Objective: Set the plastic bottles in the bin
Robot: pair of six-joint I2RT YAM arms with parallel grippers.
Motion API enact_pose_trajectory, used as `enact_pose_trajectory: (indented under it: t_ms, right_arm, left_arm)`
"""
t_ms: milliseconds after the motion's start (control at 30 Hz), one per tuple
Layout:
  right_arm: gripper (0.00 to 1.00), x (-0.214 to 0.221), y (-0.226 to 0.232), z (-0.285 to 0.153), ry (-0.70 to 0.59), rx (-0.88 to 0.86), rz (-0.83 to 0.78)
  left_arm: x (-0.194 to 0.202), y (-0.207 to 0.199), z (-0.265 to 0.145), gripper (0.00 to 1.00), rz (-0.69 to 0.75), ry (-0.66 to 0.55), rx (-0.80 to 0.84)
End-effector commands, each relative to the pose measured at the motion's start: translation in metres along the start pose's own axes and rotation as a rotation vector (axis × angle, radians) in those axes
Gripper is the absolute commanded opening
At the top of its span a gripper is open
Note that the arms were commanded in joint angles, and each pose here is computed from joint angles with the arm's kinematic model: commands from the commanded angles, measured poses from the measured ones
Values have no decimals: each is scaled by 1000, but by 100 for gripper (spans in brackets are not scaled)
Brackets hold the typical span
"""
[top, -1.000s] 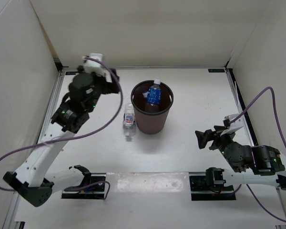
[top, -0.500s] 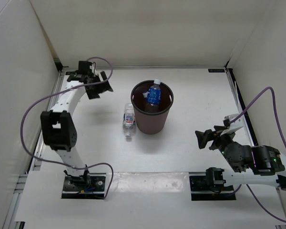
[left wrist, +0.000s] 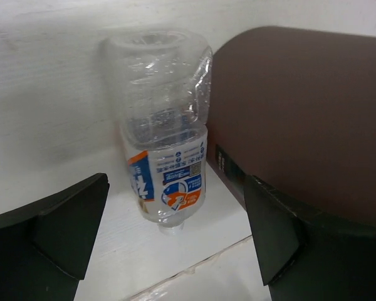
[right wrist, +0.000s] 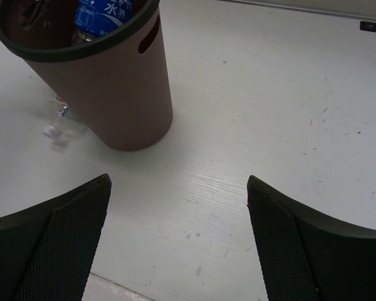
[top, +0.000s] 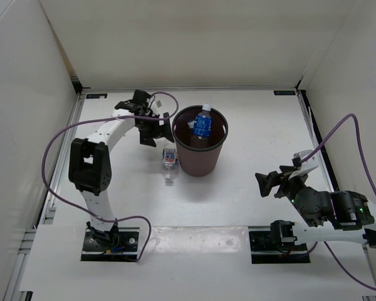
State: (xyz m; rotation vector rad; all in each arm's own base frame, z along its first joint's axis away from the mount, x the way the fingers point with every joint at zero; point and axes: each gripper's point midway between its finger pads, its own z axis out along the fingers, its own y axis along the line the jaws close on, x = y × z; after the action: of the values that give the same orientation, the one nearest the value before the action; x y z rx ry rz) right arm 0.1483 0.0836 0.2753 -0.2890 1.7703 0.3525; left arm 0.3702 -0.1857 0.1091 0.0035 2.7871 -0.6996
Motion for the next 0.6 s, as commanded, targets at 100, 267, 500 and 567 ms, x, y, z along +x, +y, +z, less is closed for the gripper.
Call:
enact_pose_trajectory:
  t_ms: [100, 267, 500, 567]
  right_arm:
    - [90, -3, 3, 0, -14, -7, 26]
    - [90, -3, 3, 0, -13, -11, 25]
    - [90, -3, 4, -1, -14, -21, 35]
    - [90, -3, 3, -1, -14, -21, 33]
  left_arm:
    - [14, 1, 18, 100, 77, 70, -115]
    - [26, 5, 38, 100, 79, 144, -159]
    - [39, 11, 53, 95, 83, 232, -209]
    - [39, 12, 54, 87, 82, 235, -210]
